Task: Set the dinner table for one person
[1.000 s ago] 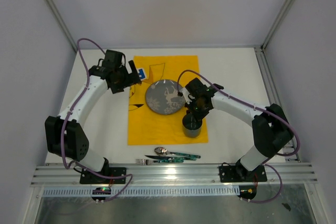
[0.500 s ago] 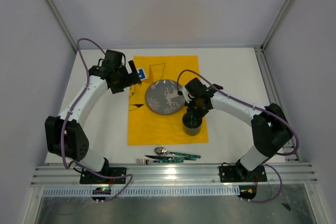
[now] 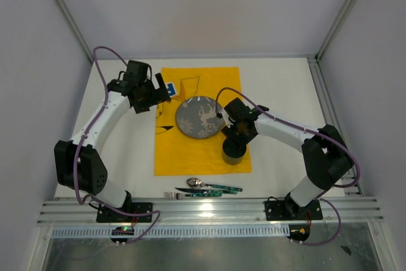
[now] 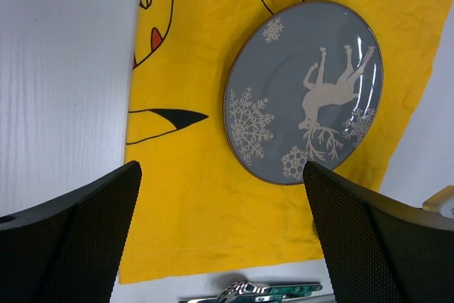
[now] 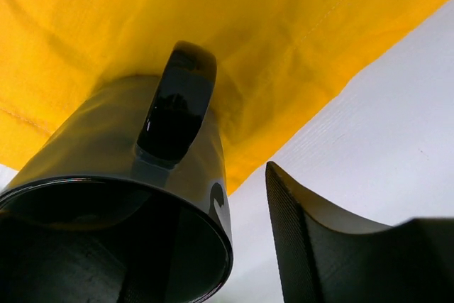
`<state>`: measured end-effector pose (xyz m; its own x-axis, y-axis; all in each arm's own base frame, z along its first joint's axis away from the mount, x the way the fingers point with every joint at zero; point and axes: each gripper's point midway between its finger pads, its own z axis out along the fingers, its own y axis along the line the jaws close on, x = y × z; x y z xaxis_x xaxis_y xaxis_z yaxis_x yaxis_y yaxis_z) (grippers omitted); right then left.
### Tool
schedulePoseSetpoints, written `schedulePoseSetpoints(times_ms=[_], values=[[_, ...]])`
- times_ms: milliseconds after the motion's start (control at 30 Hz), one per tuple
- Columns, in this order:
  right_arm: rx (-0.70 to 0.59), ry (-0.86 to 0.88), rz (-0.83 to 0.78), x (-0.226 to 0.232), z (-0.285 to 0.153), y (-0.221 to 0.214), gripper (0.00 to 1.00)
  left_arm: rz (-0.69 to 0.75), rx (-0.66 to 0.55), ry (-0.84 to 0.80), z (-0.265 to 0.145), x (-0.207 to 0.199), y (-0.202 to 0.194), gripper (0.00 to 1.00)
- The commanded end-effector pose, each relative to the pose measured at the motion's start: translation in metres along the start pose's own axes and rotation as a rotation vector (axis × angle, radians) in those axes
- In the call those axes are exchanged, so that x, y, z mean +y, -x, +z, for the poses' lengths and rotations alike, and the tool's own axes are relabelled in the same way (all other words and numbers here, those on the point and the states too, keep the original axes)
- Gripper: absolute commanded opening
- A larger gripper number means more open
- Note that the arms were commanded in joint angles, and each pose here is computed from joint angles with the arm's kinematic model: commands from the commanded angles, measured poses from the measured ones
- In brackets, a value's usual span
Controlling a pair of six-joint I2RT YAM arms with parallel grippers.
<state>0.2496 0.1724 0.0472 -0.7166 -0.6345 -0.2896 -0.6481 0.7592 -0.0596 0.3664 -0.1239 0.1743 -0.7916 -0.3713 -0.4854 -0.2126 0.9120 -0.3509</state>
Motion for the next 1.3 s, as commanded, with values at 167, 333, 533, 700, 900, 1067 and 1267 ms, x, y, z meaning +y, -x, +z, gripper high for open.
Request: schedulePoseSetpoints(times_ms=[167,333,533,700,900,1067,1267], values=[[-0.164,-0.118,0.072,-0.021,-0.032,0.032,0.61,0.003,-0.009,-0.035,0.003,-0.007,0.005,0.99],[-0.252,-0.134,0.126,-0.024,-0.066,0.047,0.80,-0.002,-0.001,-0.037,0.008,-0.007,0.002,0.99],[-0.442,-0.203,0.410,-0.036,-0.124,0.058,0.99,-0.008,0.009,-0.042,0.012,-0.008,0.001,0.99],[-0.330,-0.377,0.684,-0.057,-0.157,0.022,0.99,-0.019,0.029,-0.050,0.021,-0.009,-0.004,0.99],[0.045,-0.801,0.563,-0.067,-0.156,-0.038,0.99,-0.035,0.046,-0.070,0.029,-0.014,-0.005,0.99],[-0.106,-0.505,0.644,0.007,-0.134,-0.011,0.99,-0.035,0.051,-0.072,0.031,-0.015,-0.005,0.99],[-0.118,-0.417,0.974,0.046,-0.138,-0.005,0.99,-0.034,0.067,-0.071,0.034,-0.012,-0.011,0.99]])
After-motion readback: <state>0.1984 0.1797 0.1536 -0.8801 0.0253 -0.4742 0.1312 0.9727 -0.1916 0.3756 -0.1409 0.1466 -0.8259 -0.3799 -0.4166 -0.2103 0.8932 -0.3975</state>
